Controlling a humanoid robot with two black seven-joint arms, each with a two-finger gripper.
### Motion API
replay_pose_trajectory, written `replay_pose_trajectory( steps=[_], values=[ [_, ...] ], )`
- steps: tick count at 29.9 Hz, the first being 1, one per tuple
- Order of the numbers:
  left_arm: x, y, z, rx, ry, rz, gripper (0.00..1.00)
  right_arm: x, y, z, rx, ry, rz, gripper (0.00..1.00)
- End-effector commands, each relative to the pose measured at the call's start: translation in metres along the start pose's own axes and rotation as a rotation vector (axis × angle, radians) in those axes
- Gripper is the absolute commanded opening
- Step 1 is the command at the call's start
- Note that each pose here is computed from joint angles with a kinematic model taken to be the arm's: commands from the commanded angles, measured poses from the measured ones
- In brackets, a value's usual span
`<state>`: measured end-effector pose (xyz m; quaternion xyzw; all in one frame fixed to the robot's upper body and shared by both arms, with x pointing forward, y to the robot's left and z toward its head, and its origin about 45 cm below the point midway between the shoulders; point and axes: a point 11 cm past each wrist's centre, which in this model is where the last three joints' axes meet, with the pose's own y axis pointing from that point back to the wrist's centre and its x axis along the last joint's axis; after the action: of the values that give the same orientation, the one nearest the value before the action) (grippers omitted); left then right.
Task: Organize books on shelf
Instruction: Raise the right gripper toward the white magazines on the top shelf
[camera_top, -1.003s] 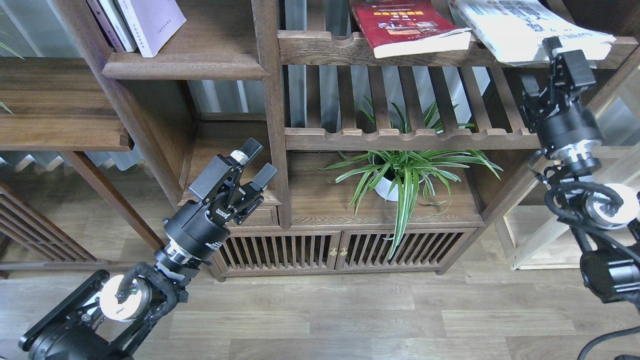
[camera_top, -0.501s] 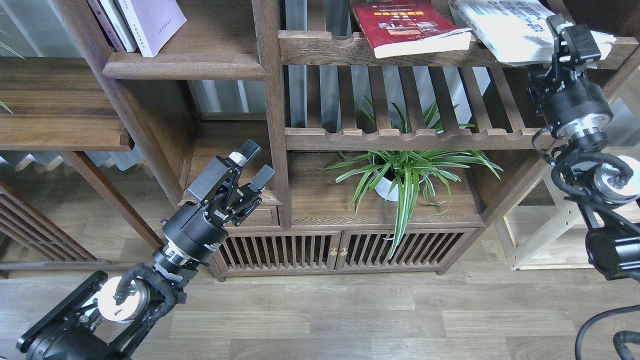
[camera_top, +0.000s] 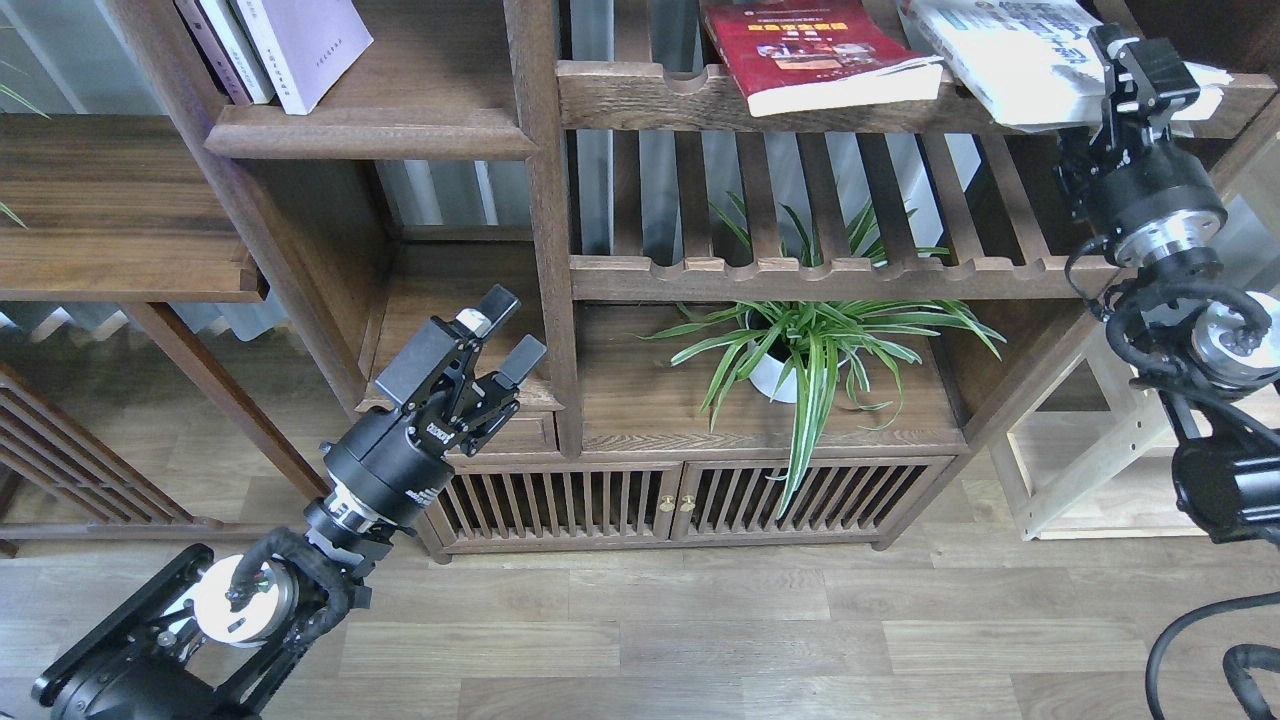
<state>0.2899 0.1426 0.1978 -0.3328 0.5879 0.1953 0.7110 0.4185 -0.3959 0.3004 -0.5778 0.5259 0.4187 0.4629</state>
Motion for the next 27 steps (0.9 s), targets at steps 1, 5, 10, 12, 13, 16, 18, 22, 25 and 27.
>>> replay_pose_trajectory(
  steps=[1,5,10,12,13,16,18,22,25,27],
  values=[
    [0.000,0.000,0.000,0.000,0.000,0.001,0.98,-0.002,-0.002,0.000,-0.002,0.001,0.009,0.76],
    [0.001,0.001,0.000,-0.002,0.001,0.002,0.98,-0.005,-0.006,0.000,-0.002,0.002,0.021,0.76],
    [0.001,0.001,0.000,-0.002,0.001,0.002,0.98,-0.003,-0.006,-0.003,0.005,0.004,0.031,0.76],
    [0.001,0.001,0.000,-0.002,0.001,0.002,0.98,-0.002,-0.007,-0.003,0.004,0.005,0.035,0.76],
    [0.001,0.001,0.000,-0.002,0.001,0.002,0.98,-0.003,-0.007,-0.003,0.000,0.004,0.032,0.76],
    [0.001,0.001,0.000,-0.001,0.000,0.003,0.98,-0.011,-0.011,-0.004,-0.002,0.009,0.018,0.71],
    [0.000,0.001,0.001,-0.002,-0.001,0.002,0.98,-0.013,-0.013,-0.006,0.003,0.014,0.027,0.70],
    [0.000,0.001,0.000,-0.002,0.001,0.001,0.98,-0.018,-0.017,-0.009,0.009,0.018,0.035,0.70],
    [0.000,0.001,0.001,-0.003,-0.001,0.002,0.98,-0.016,-0.017,-0.009,0.008,0.019,0.045,0.67],
    [0.000,0.001,0.002,-0.005,-0.003,0.000,0.98,-0.014,-0.016,-0.009,0.009,0.020,0.048,0.60]
  ],
)
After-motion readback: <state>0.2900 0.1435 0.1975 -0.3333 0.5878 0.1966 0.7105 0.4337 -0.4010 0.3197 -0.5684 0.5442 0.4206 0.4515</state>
